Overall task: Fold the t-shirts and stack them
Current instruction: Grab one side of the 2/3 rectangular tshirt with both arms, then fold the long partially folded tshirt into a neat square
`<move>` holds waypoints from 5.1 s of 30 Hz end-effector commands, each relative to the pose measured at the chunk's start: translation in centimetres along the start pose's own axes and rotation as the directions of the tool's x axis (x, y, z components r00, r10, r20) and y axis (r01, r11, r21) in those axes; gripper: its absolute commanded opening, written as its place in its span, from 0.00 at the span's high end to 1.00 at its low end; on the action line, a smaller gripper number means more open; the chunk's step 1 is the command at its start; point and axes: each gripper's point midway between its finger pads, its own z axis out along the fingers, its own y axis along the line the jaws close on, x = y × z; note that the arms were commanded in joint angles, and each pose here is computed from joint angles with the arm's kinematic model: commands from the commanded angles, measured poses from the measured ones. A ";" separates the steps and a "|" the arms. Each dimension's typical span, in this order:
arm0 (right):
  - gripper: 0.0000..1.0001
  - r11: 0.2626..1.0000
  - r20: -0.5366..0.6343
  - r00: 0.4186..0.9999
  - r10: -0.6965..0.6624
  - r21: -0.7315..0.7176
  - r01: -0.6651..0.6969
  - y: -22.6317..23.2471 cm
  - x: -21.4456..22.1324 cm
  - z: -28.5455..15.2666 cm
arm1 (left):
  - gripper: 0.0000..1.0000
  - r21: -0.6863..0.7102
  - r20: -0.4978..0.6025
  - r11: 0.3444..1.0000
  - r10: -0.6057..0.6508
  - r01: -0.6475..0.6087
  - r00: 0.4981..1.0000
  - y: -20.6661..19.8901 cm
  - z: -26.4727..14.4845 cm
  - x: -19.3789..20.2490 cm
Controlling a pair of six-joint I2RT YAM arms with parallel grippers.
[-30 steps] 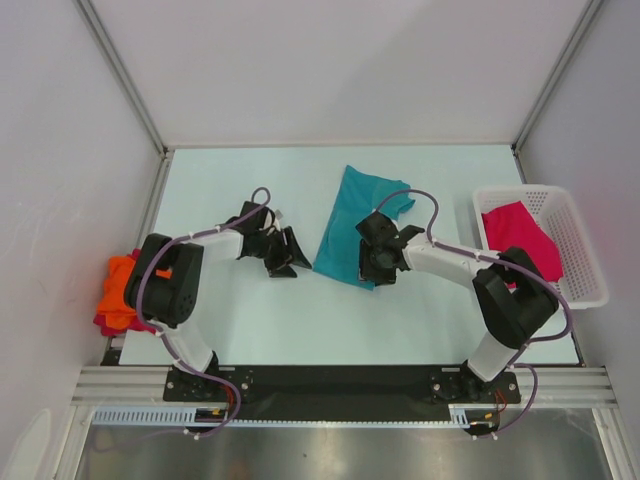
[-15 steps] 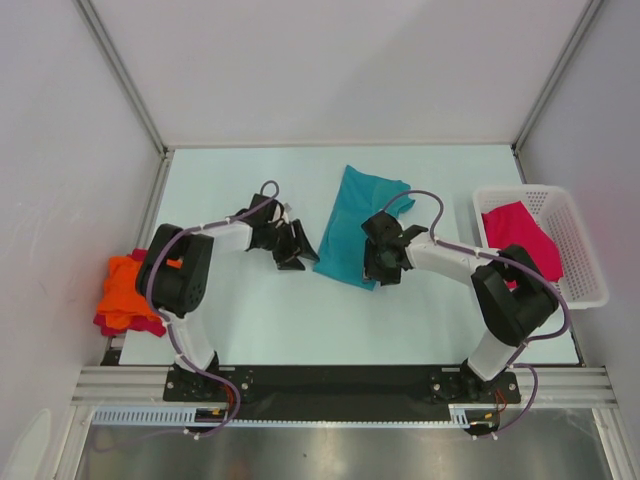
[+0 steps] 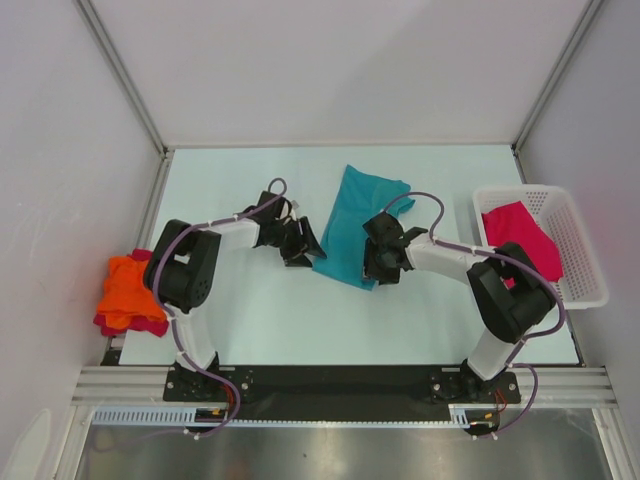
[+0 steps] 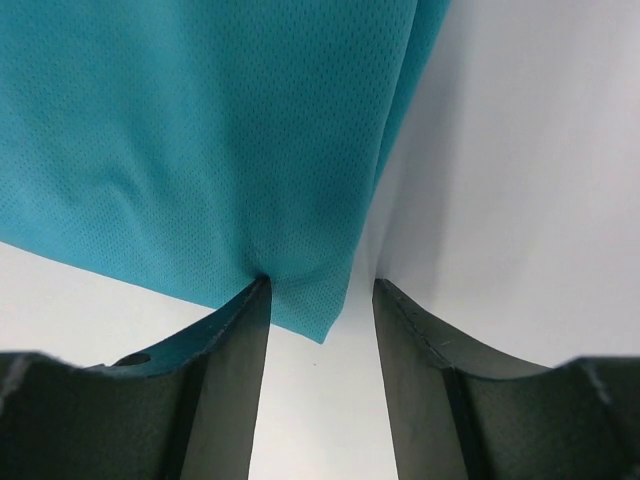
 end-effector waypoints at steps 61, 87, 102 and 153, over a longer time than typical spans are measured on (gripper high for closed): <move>1.00 0.979 0.192 0.981 0.030 0.190 -0.067 -2.3 -4.3 -7.6 | 0.97 0.076 0.000 0.985 0.155 -0.155 0.988 -10.5 -1.5 -5.1; 0.64 0.981 0.295 0.954 -0.047 0.196 -0.013 -0.8 -11.4 -9.7 | 0.34 0.017 0.070 0.984 0.174 -0.176 0.982 -9.7 -3.9 -7.1; 0.63 0.993 0.192 0.976 -0.102 0.083 0.087 5.3 -4.6 -7.9 | 0.34 0.029 0.076 0.988 0.149 -0.152 0.986 -7.0 -6.0 -1.9; 0.65 0.952 0.208 0.960 -0.186 0.279 0.124 -0.7 -16.5 1.8 | 0.34 -0.023 0.070 0.989 0.145 -0.143 0.987 -4.1 -5.9 0.3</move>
